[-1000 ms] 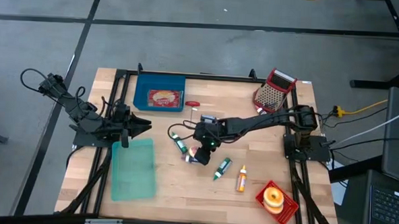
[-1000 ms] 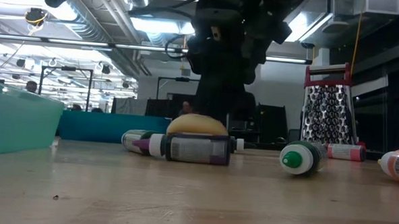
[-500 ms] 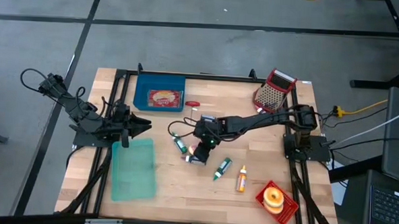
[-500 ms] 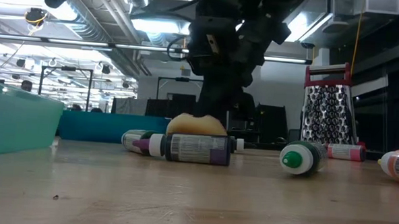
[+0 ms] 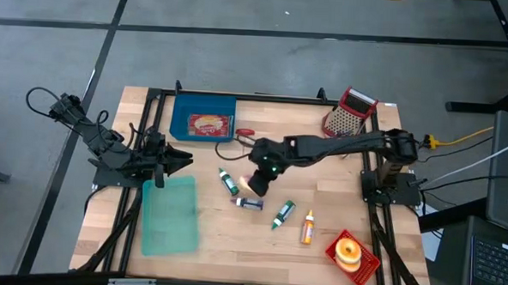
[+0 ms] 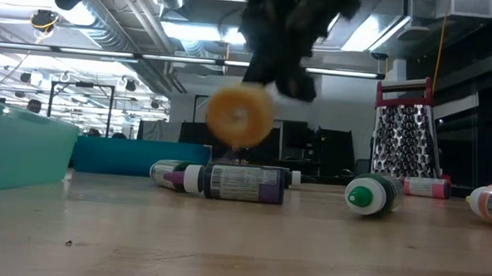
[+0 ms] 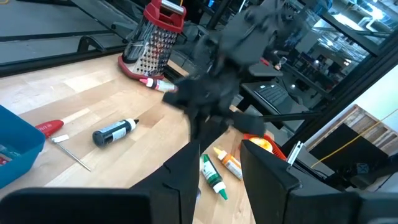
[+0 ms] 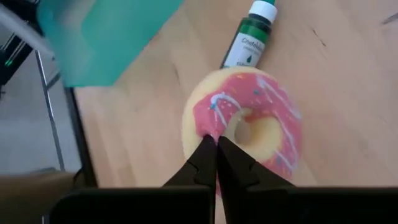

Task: Pick & Place Food Item
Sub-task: Put the pink donut into the red bin

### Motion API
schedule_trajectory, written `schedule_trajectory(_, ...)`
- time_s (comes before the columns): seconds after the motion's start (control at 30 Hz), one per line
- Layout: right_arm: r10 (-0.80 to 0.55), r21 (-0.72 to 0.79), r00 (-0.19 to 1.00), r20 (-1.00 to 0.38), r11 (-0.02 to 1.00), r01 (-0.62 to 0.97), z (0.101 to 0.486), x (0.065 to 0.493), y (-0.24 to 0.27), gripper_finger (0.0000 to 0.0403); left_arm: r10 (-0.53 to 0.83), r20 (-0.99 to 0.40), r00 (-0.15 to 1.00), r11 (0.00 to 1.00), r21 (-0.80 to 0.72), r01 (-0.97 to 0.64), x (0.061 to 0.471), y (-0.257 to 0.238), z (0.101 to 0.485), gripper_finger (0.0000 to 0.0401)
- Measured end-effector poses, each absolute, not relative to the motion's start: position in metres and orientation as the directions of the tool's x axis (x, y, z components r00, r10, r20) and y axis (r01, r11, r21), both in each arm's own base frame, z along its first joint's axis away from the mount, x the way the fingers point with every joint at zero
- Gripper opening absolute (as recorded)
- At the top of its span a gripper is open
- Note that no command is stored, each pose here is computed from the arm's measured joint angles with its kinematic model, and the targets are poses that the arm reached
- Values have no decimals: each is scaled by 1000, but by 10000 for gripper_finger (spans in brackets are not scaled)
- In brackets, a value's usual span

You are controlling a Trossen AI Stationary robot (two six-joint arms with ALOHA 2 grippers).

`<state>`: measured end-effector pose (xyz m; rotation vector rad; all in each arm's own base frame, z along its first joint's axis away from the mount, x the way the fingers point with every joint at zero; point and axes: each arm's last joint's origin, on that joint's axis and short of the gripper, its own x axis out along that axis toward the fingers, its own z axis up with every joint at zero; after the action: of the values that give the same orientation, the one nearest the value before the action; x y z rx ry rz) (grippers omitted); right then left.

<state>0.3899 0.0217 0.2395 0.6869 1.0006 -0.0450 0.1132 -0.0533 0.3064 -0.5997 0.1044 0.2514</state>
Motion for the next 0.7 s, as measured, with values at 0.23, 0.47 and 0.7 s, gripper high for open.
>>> schedule_trajectory(0.23,188,380,458,-869,846,373,319,346,47,1,204,-173,964,797,-542,-266,113,-53,306,111)
schedule_trajectory(0.47,60,265,362,-930,791,551,363,277,94,1,204,-173,964,797,-542,-266,113,-53,306,111)
schedule_trajectory(0.7,16,182,225,-974,642,745,364,225,148,1,199,-173,965,795,-548,-262,113,-53,306,111)
